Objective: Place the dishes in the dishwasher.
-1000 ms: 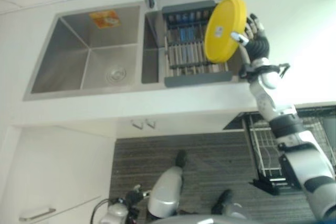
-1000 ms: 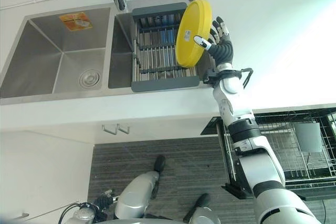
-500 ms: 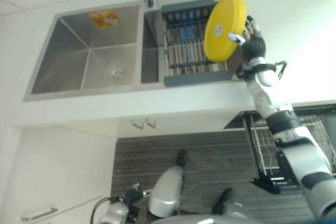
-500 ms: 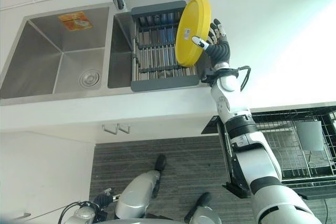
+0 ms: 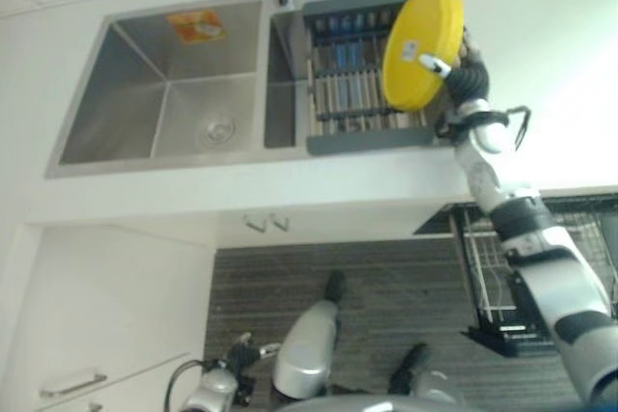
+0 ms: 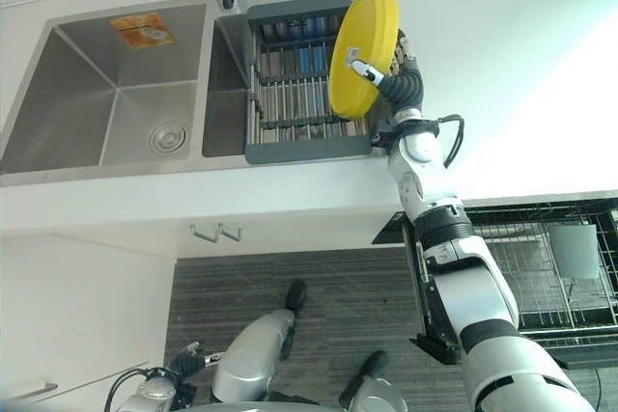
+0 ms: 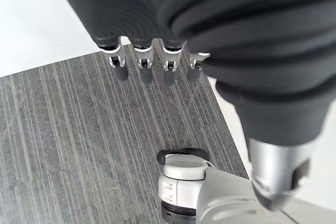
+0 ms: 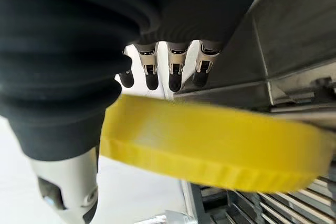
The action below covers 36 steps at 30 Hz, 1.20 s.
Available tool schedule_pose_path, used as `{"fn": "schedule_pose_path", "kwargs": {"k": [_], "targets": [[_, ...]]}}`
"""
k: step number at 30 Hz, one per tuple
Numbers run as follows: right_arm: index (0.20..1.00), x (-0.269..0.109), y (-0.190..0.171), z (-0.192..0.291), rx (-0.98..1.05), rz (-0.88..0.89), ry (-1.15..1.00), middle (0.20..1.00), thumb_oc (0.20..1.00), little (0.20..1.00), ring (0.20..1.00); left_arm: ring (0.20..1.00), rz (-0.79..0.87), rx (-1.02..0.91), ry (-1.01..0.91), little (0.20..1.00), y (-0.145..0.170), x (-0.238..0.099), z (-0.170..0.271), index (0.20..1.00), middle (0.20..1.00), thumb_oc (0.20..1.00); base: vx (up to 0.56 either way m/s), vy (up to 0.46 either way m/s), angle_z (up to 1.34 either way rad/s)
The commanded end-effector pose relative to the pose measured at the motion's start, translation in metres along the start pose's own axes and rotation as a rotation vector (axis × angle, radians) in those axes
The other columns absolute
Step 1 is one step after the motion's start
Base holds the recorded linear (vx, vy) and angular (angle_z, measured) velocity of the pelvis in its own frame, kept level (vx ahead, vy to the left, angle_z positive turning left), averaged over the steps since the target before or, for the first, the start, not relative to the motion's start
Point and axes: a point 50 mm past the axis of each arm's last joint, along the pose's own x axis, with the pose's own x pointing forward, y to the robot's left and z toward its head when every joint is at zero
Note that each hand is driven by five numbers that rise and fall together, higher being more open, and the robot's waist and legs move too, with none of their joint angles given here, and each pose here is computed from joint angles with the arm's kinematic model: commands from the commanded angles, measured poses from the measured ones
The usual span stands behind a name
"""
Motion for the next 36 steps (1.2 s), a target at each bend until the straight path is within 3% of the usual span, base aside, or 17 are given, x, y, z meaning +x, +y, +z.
{"fn": "schedule_pose_path", "kwargs": {"k": [1,9,11,12,24,36], "targets": [[1.000,0.012,0.004,0.033,-0.058,0.039,-0.111,1.000,1.000,1.000,1.000,1.000,0.007,0.119,0.012,1.000,0.008,-0.001,-0.003,1.000,1.000,1.000,0.00,0.010,0.05],[1.000,0.016,0.002,0.034,-0.075,0.028,-0.094,1.000,1.000,1.000,1.000,1.000,0.007,0.141,0.005,1.000,0.008,0.000,0.001,1.000,1.000,1.000,0.00,0.002,0.01],[0.341,0.018,0.001,0.035,-0.087,0.028,-0.087,0.341,0.341,0.341,0.341,1.000,0.008,0.145,0.001,1.000,0.008,0.000,0.001,1.000,1.000,1.000,0.00,0.000,0.00],[0.200,0.019,0.000,0.036,-0.095,0.018,-0.090,0.200,0.200,0.200,0.200,1.000,0.008,0.148,-0.004,1.000,0.008,0.000,0.002,1.000,1.000,1.000,0.00,0.000,0.00],[0.200,0.016,0.002,0.048,-0.073,-0.046,-0.230,0.200,0.200,0.200,0.200,1.000,0.016,0.113,-0.004,1.000,0.008,0.001,0.006,1.000,1.000,1.000,-0.01,-0.010,0.03],[0.200,-0.025,0.032,0.072,0.415,0.078,-0.559,0.200,0.200,0.200,0.200,1.000,0.196,0.013,0.242,1.000,0.021,-0.004,-0.034,1.000,1.000,1.000,-0.08,-0.132,-0.13]]}}
